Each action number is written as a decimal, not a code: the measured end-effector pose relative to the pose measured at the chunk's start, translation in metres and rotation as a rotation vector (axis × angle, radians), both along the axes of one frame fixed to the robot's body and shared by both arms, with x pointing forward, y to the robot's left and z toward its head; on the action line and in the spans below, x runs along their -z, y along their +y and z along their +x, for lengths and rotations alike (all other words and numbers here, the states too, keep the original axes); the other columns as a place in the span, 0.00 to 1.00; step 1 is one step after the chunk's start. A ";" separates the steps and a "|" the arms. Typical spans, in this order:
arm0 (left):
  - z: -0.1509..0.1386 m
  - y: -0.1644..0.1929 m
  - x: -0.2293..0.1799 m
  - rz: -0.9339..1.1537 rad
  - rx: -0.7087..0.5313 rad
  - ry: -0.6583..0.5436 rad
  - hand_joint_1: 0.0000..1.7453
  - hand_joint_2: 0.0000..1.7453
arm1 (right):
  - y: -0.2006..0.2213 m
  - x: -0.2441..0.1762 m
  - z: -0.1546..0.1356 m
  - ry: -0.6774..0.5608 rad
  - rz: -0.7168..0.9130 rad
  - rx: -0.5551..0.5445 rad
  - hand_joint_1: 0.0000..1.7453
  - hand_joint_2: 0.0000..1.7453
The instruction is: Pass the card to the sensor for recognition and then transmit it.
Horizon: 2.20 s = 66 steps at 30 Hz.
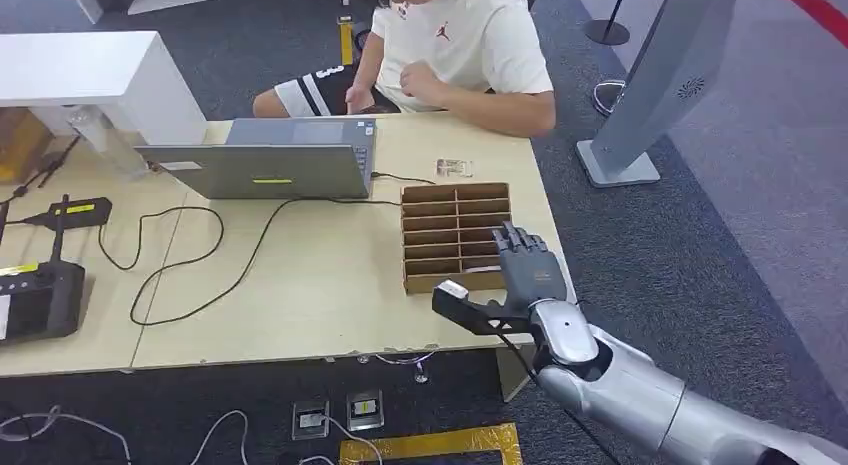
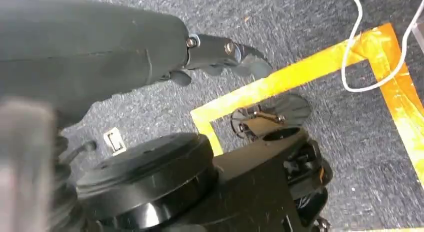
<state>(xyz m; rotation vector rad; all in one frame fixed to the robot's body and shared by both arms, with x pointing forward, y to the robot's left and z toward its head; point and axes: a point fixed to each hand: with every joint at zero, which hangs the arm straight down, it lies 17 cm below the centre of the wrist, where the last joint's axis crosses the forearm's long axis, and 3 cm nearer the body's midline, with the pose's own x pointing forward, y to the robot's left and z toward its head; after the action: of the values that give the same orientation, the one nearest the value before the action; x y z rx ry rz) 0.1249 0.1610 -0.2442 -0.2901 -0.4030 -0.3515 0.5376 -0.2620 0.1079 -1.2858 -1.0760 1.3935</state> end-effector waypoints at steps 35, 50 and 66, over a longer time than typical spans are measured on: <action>-0.002 0.001 0.001 0.004 0.001 0.011 0.00 1.00 | -0.006 0.017 0.000 0.059 -0.012 0.034 0.94 1.00; -0.003 0.001 0.001 0.009 0.012 0.013 0.00 1.00 | -0.006 0.015 0.000 0.033 0.007 0.034 1.00 1.00; 0.002 -0.002 -0.002 -0.004 0.025 -0.040 0.00 1.00 | 0.006 -0.130 0.027 -0.399 0.156 -0.029 1.00 1.00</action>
<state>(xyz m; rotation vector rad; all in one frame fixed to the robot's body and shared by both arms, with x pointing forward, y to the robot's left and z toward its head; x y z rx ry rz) 0.1269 0.1590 -0.2423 -0.2928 -0.4393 -0.3813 0.5647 -0.2562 0.2380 -1.4718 -1.4453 1.0713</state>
